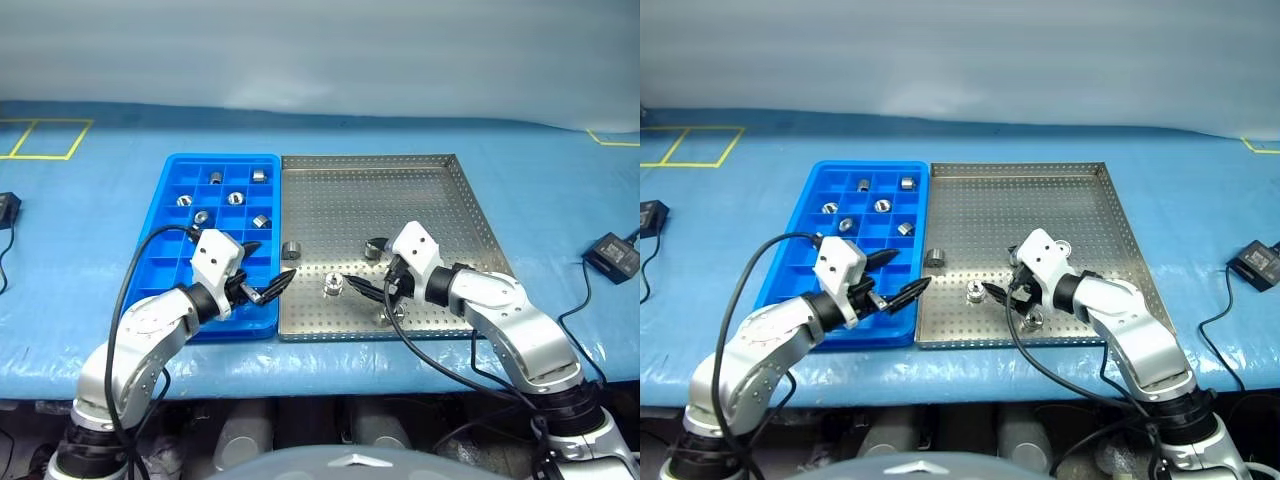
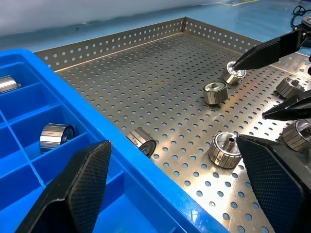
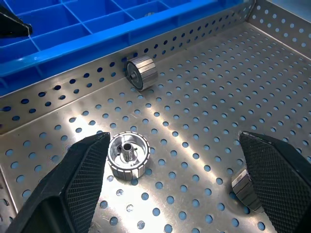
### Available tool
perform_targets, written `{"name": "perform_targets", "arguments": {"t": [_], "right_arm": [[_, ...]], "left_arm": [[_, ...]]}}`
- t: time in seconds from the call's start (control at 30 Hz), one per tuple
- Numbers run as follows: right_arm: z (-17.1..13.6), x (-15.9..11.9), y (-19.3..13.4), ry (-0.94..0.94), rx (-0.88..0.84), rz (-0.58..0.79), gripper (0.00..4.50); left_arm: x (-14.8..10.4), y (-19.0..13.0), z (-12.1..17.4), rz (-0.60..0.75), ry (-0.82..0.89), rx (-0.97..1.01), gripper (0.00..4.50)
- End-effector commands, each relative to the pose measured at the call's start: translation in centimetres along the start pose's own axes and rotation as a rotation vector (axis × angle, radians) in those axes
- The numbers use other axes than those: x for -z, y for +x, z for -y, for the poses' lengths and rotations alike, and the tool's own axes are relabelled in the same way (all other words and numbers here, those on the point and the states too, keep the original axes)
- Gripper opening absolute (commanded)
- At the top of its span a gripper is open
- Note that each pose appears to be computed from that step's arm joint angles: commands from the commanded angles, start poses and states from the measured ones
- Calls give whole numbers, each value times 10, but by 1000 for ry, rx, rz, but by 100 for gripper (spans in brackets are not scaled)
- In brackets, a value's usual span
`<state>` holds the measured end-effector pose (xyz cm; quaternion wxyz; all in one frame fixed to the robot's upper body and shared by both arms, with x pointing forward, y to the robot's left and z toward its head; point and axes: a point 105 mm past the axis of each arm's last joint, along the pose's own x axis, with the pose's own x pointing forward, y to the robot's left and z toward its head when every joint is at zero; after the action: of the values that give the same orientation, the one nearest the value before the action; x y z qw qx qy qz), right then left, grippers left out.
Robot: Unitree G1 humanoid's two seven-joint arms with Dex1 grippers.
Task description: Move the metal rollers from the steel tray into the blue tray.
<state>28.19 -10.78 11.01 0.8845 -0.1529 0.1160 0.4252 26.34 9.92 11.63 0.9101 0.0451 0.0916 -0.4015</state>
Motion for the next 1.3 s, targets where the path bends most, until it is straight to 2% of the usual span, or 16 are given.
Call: {"name": "perform_targets", "arguments": {"t": [0.03,0.13,0.4,0.93,1.03,1.17,1.27,1.3], "right_arm": [[-1,-20,-7,-29,9,76,448],[-1,-21,-10,-34,23,77,448],[2,-19,-24,-49,103,65,448],[-1,-21,-26,-50,144,73,448],[0,-21,-25,-50,152,77,450],[1,-22,-25,-52,159,81,450],[1,-23,-24,-54,161,84,450],[1,-23,-23,-55,158,85,450]], "left_arm": [[-5,17,14,-1,36,102,450],[3,33,23,-68,79,176,450],[30,61,7,-259,183,175,450],[60,67,-7,-437,265,131,450],[64,65,-9,-460,275,126,388],[65,64,-12,-469,271,107,259],[64,63,-14,-469,274,106,259],[62,64,-14,-457,274,104,241]]}}
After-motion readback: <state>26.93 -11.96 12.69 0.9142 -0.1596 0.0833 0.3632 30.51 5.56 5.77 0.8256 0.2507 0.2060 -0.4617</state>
